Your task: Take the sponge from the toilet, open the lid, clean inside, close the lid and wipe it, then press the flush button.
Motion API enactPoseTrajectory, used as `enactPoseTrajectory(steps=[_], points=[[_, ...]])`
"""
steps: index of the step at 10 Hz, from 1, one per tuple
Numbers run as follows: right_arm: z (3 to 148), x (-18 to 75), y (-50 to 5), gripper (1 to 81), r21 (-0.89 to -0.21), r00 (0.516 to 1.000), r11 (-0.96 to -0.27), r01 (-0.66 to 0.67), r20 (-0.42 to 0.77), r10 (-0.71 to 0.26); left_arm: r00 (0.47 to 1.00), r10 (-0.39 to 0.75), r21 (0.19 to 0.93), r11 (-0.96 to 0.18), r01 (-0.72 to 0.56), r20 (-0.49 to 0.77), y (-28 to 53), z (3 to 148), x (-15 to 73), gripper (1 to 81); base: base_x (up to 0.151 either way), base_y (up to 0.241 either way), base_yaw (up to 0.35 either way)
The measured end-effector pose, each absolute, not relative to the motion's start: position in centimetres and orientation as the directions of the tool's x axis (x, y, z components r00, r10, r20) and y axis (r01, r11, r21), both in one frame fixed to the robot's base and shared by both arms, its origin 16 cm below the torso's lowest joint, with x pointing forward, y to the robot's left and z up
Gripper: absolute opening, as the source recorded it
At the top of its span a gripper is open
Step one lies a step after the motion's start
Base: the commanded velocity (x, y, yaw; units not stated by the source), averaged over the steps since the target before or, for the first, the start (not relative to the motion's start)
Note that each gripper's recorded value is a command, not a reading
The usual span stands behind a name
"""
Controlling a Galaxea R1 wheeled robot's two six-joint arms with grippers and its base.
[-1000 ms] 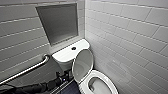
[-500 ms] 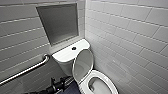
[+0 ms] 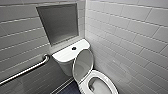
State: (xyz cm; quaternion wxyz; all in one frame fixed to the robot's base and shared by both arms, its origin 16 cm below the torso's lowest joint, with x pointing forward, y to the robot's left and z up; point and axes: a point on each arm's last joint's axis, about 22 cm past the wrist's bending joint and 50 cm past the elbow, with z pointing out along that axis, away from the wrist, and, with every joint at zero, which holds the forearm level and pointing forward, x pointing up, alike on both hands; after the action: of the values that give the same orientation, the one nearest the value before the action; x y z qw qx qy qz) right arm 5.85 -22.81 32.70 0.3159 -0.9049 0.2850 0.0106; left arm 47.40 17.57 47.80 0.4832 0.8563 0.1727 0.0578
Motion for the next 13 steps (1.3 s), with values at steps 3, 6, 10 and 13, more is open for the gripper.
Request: enactPoseTrajectory(steps=[3,6,10,13], points=[[33.1,6.0,-22.9,1.0,-0.585,0.859,-0.649,-0.486,-0.182,-0.479,0.974,0.197,0.778,-0.592,0.211,-0.114,19.8,43.9,33.6,81.1,0.000,0.000,0.000],[33.3,6.1,-21.3,1.0,-0.603,0.856,-0.631,-0.489,-0.191,-0.480,0.978,0.112,0.749,-0.629,0.208,-0.177,20.6,43.0,23.9,81.1,0.000,0.000,0.000],[33.4,6.2,-21.5,1.0,-0.603,0.856,-0.631,-0.488,-0.189,-0.481,0.971,0.074,0.719,-0.659,0.220,-0.229,20.3,40.3,17.6,81.1,0.000,0.000,0.000],[33.6,7.4,-20.9,1.0,-0.621,0.856,-0.618,-0.482,-0.184,-0.482,0.963,0.017,0.660,-0.725,0.197,-0.270,21.0,38.2,14.5,81.1,0.000,0.000,0.000]])
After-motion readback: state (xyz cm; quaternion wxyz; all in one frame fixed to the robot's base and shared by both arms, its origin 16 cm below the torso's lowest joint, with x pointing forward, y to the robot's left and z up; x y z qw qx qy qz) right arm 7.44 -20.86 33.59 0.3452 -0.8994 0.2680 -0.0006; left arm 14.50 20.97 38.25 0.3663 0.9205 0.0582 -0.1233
